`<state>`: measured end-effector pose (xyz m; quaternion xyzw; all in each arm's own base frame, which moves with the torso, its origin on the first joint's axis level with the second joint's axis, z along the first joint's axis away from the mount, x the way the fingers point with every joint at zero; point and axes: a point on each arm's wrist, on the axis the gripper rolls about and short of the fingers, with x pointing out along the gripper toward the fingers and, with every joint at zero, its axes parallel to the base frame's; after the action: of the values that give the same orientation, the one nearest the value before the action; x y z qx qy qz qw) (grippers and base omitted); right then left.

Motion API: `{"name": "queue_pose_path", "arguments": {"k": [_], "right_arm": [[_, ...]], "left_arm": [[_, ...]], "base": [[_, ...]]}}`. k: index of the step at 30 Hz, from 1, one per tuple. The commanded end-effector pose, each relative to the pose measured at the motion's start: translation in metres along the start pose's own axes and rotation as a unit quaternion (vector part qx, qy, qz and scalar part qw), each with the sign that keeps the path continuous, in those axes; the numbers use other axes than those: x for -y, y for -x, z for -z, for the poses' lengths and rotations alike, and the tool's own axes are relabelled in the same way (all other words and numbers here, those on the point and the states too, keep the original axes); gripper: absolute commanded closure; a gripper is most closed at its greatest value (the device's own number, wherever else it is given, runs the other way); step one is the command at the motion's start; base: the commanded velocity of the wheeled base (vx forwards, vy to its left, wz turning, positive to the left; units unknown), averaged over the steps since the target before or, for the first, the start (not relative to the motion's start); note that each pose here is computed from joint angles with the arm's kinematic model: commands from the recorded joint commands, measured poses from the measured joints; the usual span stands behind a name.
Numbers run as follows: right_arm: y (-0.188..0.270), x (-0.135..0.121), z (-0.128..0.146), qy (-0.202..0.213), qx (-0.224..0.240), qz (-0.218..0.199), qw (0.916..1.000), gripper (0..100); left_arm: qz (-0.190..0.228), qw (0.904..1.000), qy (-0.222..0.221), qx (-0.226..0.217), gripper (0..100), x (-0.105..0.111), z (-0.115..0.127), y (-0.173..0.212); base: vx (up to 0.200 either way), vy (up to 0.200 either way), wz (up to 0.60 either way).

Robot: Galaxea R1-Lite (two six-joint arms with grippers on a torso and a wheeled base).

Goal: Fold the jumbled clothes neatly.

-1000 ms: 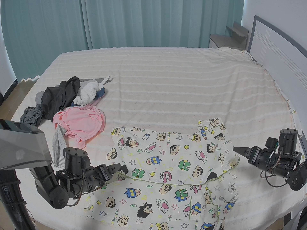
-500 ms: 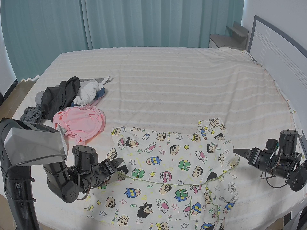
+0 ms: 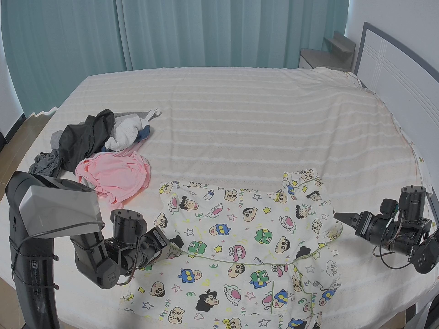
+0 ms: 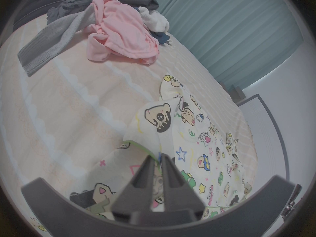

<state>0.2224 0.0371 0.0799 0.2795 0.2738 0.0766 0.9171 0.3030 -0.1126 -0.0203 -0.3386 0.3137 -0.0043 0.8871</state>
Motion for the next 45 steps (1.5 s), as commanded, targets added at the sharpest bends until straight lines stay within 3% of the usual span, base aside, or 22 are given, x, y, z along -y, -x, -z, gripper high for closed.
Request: {"name": "queue_pose_path", "arguments": {"k": [1,9,12,15,19,28,42,43,45], "right_arm": [[0.0,0.0,0.0,0.0,0.0,-0.001,1.0,0],[0.001,0.001,0.002,-0.001,-0.003,0.002,1.0,0],[0.001,0.001,0.002,-0.001,-0.004,0.002,1.0,0],[0.001,0.002,0.004,-0.002,-0.007,0.004,1.0,0],[-0.002,0.004,0.005,0.0,-0.012,0.01,0.9999,0],[-0.012,0.021,-0.005,-0.004,-0.005,0.035,0.9994,0],[-0.052,0.033,-0.022,-0.001,-0.006,0.046,0.9989,0],[-0.054,0.034,-0.021,-0.002,-0.011,0.048,0.9988,0],[-0.057,0.035,-0.02,-0.003,-0.014,0.05,0.9986,0]], "left_arm": [[-0.022,0.9991,-0.007,0.035,100,-0.004,0.0,-0.005],[-0.001,0.9921,-0.072,0.102,100,0.003,-0.004,0.009],[0.002,0.9912,-0.091,0.097,100,0.004,0.001,0.015],[-0.015,0.9897,-0.129,0.06,100,-0.004,0.019,0.027],[-0.033,0.9861,-0.156,0.047,100,-0.011,0.023,0.033],[-0.07,0.9816,-0.17,0.05,100,-0.019,0.027,0.039],[-0.063,0.9831,-0.165,0.047,100,-0.018,0.028,0.037],[-0.062,0.9831,-0.165,0.048,0,-0.018,0.028,0.037],[-0.061,0.9831,-0.166,0.049,0,-0.018,0.028,0.036]], "base": [[0.0,0.0,0.0],[0.0,0.0,0.0],[0.0,0.0,0.0],[0.0,0.0,0.0],[0.0,0.0,0.0],[0.0,0.0,0.0],[0.0,0.0,0.0],[0.0,0.0,0.0],[0.0,0.0,0.0]]}}
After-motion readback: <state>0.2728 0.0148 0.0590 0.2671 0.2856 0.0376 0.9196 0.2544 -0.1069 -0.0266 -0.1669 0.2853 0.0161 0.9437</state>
